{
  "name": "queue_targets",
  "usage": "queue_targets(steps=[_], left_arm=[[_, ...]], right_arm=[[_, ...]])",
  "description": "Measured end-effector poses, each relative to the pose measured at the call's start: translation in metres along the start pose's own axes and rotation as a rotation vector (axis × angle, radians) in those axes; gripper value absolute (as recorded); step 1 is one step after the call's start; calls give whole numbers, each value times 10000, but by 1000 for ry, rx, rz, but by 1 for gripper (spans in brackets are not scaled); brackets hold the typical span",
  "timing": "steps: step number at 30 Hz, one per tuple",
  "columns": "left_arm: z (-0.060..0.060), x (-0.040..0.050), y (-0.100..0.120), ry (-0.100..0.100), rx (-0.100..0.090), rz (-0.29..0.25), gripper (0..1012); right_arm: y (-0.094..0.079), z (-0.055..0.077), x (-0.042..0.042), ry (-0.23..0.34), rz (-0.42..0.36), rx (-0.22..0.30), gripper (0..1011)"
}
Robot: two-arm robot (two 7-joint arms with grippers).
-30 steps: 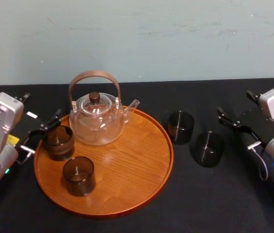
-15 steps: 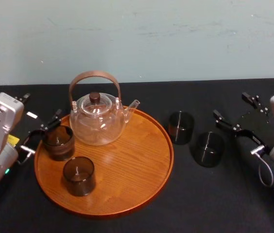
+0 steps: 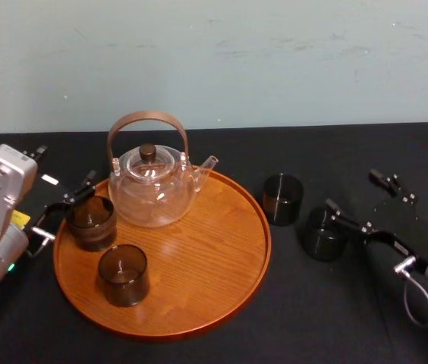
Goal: Pick up the glass from the table and place it on the tray.
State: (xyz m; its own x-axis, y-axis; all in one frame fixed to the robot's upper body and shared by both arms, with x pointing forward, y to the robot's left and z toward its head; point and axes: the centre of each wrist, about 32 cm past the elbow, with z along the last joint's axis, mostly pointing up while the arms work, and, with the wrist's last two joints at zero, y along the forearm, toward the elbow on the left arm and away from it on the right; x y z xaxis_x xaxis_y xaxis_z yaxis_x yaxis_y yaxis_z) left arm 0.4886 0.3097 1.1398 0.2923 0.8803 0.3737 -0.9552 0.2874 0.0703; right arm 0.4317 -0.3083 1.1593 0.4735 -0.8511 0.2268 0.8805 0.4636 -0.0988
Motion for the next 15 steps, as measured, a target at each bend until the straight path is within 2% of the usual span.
queue_targets(steps=[5,15], left_arm=[[0,0,0,0,0,0,1001],[0,0,0,0,0,0,1001]], right_arm=[[-71,-8,-49,21,24,-30,1002],[-145,-39,-83,52,43,-80,1002]])
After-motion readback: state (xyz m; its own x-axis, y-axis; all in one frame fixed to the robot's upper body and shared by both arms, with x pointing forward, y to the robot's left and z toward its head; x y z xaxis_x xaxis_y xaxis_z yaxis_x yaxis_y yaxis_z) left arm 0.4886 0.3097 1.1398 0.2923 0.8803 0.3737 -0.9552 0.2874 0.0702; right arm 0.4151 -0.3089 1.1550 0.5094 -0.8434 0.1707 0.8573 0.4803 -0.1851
